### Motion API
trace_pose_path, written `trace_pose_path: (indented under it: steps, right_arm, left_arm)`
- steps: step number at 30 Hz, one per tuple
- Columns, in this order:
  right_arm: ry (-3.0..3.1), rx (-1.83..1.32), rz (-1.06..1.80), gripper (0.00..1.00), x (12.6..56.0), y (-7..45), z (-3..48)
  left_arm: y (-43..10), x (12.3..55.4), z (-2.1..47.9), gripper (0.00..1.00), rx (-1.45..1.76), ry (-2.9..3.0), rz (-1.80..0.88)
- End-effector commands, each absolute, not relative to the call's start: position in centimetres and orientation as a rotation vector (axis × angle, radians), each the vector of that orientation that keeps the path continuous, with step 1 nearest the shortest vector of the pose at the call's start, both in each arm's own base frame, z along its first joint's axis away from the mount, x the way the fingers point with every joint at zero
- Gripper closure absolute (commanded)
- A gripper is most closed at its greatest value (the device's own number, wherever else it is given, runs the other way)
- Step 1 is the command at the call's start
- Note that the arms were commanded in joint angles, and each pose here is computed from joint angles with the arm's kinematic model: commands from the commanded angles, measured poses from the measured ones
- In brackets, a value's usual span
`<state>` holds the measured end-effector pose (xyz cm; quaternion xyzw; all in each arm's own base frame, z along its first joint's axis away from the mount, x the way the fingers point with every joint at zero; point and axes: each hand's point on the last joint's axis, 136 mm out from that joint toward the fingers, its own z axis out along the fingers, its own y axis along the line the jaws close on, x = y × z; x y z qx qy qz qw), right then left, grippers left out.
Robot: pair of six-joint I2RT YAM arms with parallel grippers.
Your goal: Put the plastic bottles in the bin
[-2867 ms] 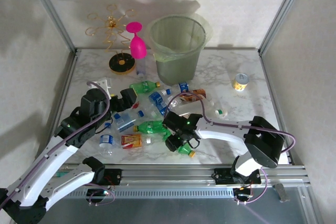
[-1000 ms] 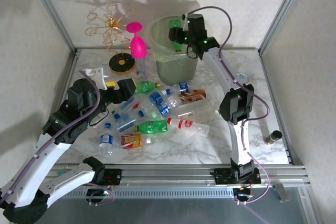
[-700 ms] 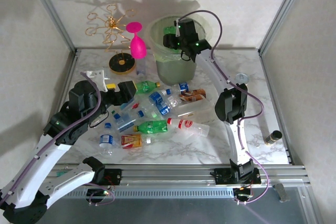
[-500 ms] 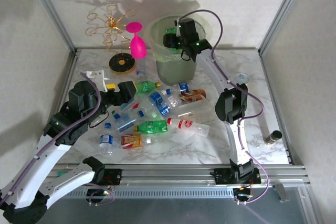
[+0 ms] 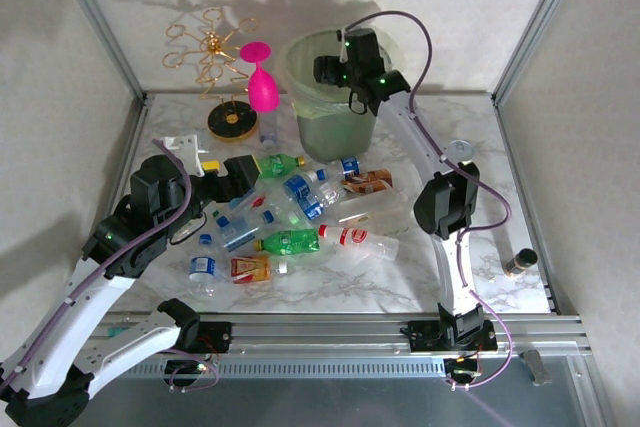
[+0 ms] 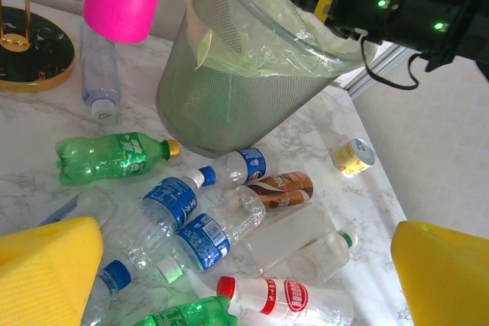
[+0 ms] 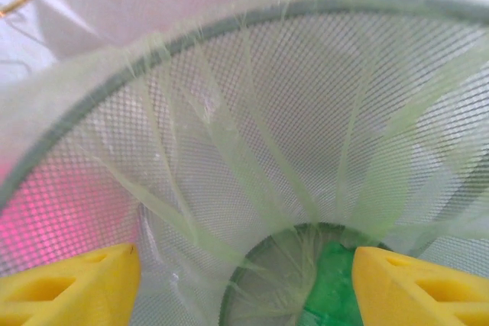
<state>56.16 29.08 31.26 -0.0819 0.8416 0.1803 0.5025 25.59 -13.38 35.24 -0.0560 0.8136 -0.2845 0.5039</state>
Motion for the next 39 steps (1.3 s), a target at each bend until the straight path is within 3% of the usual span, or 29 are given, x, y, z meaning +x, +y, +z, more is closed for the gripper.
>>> trace_pose_path:
  steps: [1,11,15,24,31,39]
  right_arm:
    - [1.902,-0.148,0.416,0.27,54.2,27.1,38.5]
    - [1.753,-0.152,0.688,0.28,42.9,24.9,43.7]
    - [1.806,-0.223,0.765,0.28,38.8,24.9,42.2]
    - [2.002,-0.379,0.761,0.29,31.5,25.3,35.4]
    - [2.122,-0.397,0.726,0.29,28.4,24.6,29.9]
    - [2.121,-0.414,0.803,0.29,27.2,25.4,28.8]
  left_arm:
    - [-13.2,25.6,35.2,0.02,-0.155,1.958,-0.688]
    - [-11.3,26.1,33.1,0.0,-0.276,1.994,-0.582]
    - [-11.2,26.4,32.1,0.01,-0.292,2.019,-0.56]
    - [-7.5,27.0,25.2,0.0,-0.53,2.221,-0.196]
    - [-5.9,23.6,17.7,0.03,-0.662,2.411,-0.084]
    - [-1.2,18.6,12.3,0.02,-0.972,2.367,0.051]
